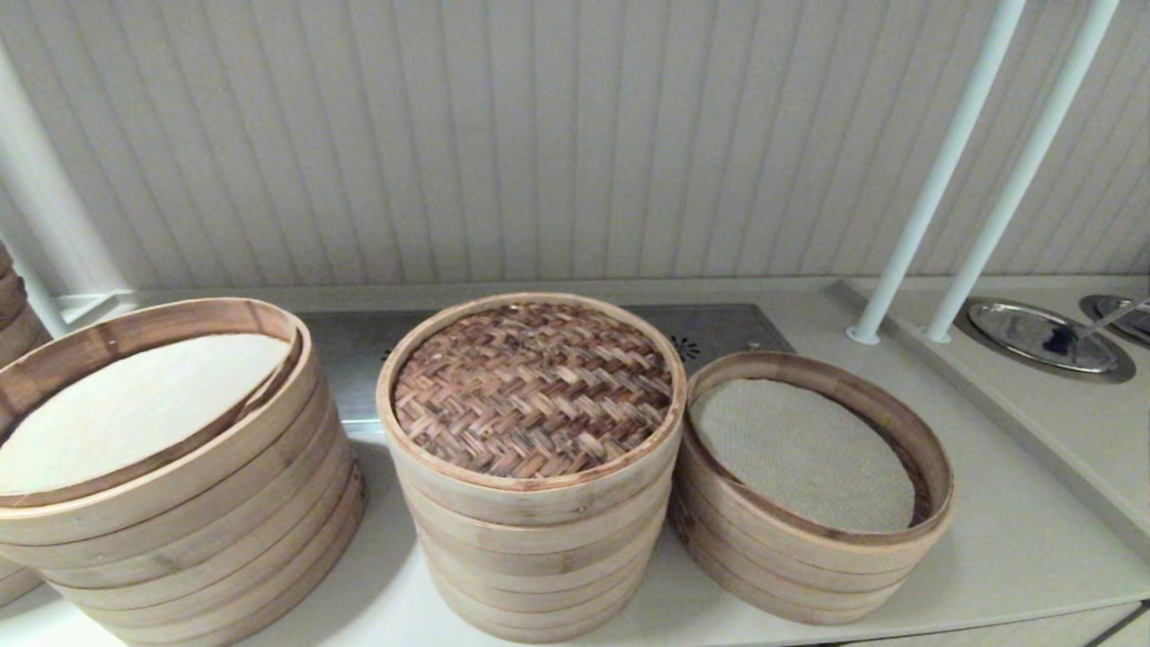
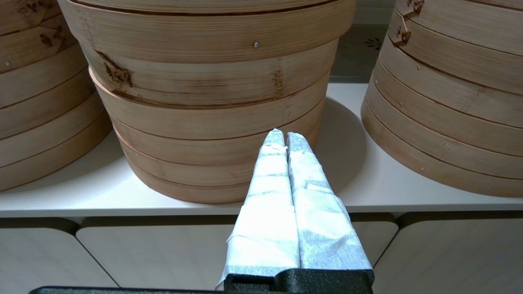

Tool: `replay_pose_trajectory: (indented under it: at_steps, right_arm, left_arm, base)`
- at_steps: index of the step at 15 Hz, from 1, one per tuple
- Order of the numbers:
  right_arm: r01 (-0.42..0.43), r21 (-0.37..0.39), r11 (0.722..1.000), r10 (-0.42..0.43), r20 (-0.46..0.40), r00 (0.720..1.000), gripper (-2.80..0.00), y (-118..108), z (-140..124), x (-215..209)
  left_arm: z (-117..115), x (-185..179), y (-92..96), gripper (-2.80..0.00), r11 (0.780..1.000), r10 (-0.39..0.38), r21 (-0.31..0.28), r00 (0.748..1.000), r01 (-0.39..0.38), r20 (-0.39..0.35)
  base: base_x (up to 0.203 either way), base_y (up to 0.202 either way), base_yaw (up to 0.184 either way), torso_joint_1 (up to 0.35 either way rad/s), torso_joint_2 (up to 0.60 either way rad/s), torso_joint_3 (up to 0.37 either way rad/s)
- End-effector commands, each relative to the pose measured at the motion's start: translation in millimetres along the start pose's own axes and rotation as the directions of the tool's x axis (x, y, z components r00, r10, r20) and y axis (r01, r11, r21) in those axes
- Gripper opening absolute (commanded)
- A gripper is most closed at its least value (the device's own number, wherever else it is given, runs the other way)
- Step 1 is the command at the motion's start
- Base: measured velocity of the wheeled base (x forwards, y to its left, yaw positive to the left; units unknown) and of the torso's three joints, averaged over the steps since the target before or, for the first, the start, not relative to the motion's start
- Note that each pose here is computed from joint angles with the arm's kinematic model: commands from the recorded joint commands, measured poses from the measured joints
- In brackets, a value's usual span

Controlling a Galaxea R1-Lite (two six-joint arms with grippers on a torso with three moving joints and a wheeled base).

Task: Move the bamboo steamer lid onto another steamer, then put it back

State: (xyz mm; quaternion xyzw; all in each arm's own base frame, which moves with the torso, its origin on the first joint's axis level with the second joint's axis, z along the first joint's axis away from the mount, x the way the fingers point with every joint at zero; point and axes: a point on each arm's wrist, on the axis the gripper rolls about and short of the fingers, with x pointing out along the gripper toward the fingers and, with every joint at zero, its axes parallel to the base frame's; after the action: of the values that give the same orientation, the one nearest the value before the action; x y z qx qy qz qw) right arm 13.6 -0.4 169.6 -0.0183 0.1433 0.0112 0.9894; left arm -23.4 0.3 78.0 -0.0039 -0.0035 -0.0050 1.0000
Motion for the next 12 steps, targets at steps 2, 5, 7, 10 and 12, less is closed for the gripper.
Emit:
replay_pose_trajectory:
  at_steps: [2,5,7,10,12]
  right_arm:
    - [0.090,0.076,0.993,-0.090,0.008,0.996,-2.80,0,-45,-1]
    - [0.075,0.095,0.993,-0.077,0.016,0.997,-2.80,3,-78,1]
    - [0.041,0.088,0.995,-0.052,0.121,0.991,-2.80,4,-87,-2]
    - [0.025,0.039,0.999,-0.035,0.268,0.963,-2.80,5,-98,-10]
    - [0.029,0.003,1.000,-0.028,0.276,0.961,-2.80,5,-101,-8]
  left_arm:
    - [0,0,0.0,-2.80,1.000,-0.001,-0.001,1.000,0.001,0.000]
    - [0,0,0.0,-2.80,1.000,-0.001,0.000,1.000,0.001,-0.001]
    - [0,0,0.0,-2.80,1.000,0.001,0.000,1.000,-0.001,0.000]
    - [0,0,0.0,-2.80,1.000,0.001,0.000,1.000,-0.001,-0.001]
    - [0,0,0.0,-2.80,1.000,0.000,-0.001,1.000,0.000,0.000]
  base:
    - [0.000,0.000,0.000,0.000,0.00,0.000]
    - [0.000,0.000,0.000,0.000,0.00,0.000]
    - [0.000,0.000,0.000,0.000,0.00,0.000]
    - [0.000,0.000,0.000,0.000,0.00,0.000]
    - [0.000,0.000,0.000,0.000,0.00,0.000]
